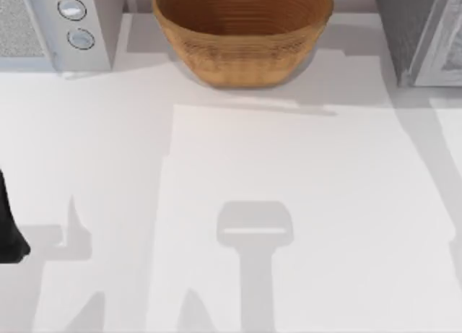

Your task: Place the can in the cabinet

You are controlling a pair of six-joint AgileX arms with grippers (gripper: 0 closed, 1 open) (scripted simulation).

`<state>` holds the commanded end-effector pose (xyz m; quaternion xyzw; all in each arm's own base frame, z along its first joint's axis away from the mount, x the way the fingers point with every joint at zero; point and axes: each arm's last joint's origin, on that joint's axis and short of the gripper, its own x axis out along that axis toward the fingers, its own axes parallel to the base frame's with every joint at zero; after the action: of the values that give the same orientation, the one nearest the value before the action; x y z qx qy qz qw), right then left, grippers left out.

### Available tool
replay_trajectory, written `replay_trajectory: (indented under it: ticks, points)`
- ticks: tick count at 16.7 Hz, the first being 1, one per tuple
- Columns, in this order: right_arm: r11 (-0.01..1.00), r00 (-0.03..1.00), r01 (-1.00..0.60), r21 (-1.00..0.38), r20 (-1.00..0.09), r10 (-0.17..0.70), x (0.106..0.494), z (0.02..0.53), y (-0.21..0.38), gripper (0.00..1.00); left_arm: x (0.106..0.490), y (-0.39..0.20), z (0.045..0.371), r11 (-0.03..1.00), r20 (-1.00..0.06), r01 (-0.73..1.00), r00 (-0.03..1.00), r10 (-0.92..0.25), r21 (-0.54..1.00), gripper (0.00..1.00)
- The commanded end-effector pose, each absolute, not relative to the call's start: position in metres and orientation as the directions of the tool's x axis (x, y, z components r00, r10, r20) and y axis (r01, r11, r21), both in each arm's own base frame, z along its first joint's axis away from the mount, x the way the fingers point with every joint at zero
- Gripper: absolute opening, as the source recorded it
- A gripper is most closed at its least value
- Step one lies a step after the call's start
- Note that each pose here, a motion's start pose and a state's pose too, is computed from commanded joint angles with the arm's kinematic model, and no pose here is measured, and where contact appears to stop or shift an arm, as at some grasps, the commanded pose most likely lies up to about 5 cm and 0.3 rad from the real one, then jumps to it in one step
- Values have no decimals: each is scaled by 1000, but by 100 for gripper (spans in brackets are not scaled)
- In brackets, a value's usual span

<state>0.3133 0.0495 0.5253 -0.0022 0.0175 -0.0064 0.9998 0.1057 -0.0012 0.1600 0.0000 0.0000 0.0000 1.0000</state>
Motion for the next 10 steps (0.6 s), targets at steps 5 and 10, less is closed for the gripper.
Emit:
replay_trajectory:
  ticks: [5,10]
  points:
    - [1000,1000,8,1,-1,-8,363,541,49,0,106,-1,160,1000,0,0,1000,0,0,100]
    - [1000,1000,5,4,7,-5,398,535,45,0,106,-1,160,1000,0,0,1000,0,0,100]
